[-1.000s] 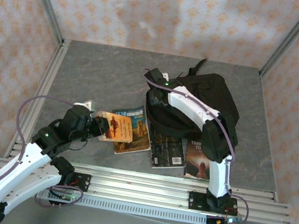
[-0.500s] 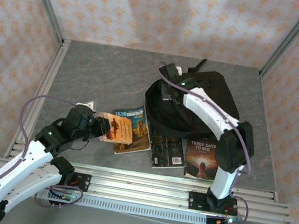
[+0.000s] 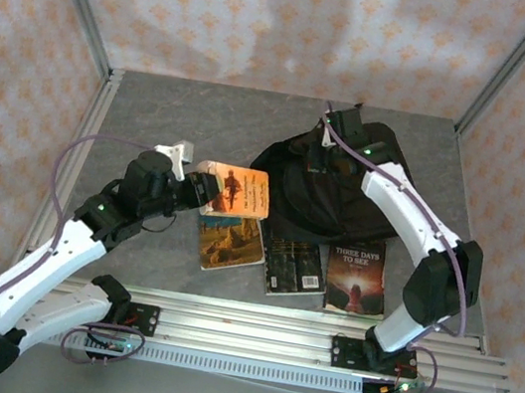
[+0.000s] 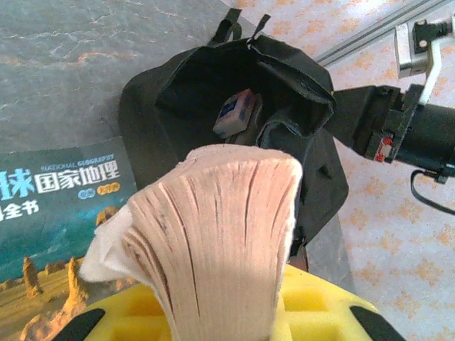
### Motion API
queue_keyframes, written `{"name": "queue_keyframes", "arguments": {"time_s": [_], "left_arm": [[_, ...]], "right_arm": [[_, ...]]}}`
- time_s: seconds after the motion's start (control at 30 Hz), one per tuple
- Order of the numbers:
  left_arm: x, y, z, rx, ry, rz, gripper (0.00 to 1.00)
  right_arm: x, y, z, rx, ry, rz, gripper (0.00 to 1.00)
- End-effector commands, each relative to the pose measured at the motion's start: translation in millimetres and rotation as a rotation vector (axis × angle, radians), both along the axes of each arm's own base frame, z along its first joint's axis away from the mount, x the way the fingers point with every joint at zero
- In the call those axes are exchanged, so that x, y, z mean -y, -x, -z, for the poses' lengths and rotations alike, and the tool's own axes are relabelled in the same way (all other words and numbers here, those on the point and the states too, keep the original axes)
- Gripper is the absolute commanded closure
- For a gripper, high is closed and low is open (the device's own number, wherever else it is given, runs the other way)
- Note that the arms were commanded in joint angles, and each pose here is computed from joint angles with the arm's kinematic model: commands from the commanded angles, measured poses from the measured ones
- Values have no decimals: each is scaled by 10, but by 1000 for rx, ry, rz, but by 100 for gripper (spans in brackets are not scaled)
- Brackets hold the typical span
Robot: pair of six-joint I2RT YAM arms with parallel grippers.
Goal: Pack the student bag
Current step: Open the student bag at the center of the table, then place the book in the student bag.
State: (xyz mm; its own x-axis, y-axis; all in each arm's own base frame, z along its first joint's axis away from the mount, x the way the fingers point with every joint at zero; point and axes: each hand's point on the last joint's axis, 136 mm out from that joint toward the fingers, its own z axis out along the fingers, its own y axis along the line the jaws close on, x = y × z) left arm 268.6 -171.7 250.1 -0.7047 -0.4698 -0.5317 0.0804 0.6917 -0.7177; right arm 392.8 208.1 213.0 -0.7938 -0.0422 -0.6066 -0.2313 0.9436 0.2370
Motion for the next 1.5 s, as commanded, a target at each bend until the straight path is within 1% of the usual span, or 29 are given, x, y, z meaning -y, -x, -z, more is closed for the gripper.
{"name": "queue_keyframes", "arguments": {"time_s": [0.0, 0.27, 0.5, 0.57, 0.6, 0.63, 0.67, 0.7, 0.73, 0.8, 0.93, 1.07, 1.3, 1.37, 1.47], "left_arm": [[86, -201, -249, 88, 32, 3, 100], [270, -613, -227, 74, 21, -13, 100], [684, -943, -292, 62, 163, 63, 100], [815, -1008, -322, 65, 224, 96, 100], [866, -1023, -339, 68, 253, 109, 100], [918, -1031, -374, 77, 282, 126, 100], [960, -1029, -424, 93, 308, 140, 100], [981, -1030, -440, 101, 321, 147, 100], [997, -1033, -456, 108, 333, 150, 100], [1023, -1045, -496, 125, 360, 155, 100], [1149, -1049, -555, 144, 411, 193, 100], [1231, -1081, -534, 136, 402, 200, 100], [1326, -1192, -344, 74, 401, 187, 100], [1336, -1221, -309, 64, 401, 183, 100], [1346, -1241, -279, 56, 395, 182, 100]], "right_arm": [[-115, 108, -366, 45, -158, -63, 100], [-94, 165, -490, 46, -210, -80, 100], [-142, 186, -487, 20, -251, -84, 100], [-137, 176, -462, 7, -258, -69, 100], [-129, 165, -451, 2, -258, -57, 94], [-105, 150, -447, -2, -253, -35, 74], [-73, 133, -446, -3, -245, -13, 52], [-51, 131, -449, -6, -241, 2, 40], [-28, 126, -477, -3, -243, 19, 32], [15, 126, -536, 3, -256, 50, 27], [57, 159, -752, 33, -288, 75, 26], [79, 149, -850, 26, -262, 77, 24], [213, -45, -598, -19, -99, 122, 23], [275, -104, -538, -14, -51, 144, 25], [311, -151, -467, -2, -22, 153, 27]]}}
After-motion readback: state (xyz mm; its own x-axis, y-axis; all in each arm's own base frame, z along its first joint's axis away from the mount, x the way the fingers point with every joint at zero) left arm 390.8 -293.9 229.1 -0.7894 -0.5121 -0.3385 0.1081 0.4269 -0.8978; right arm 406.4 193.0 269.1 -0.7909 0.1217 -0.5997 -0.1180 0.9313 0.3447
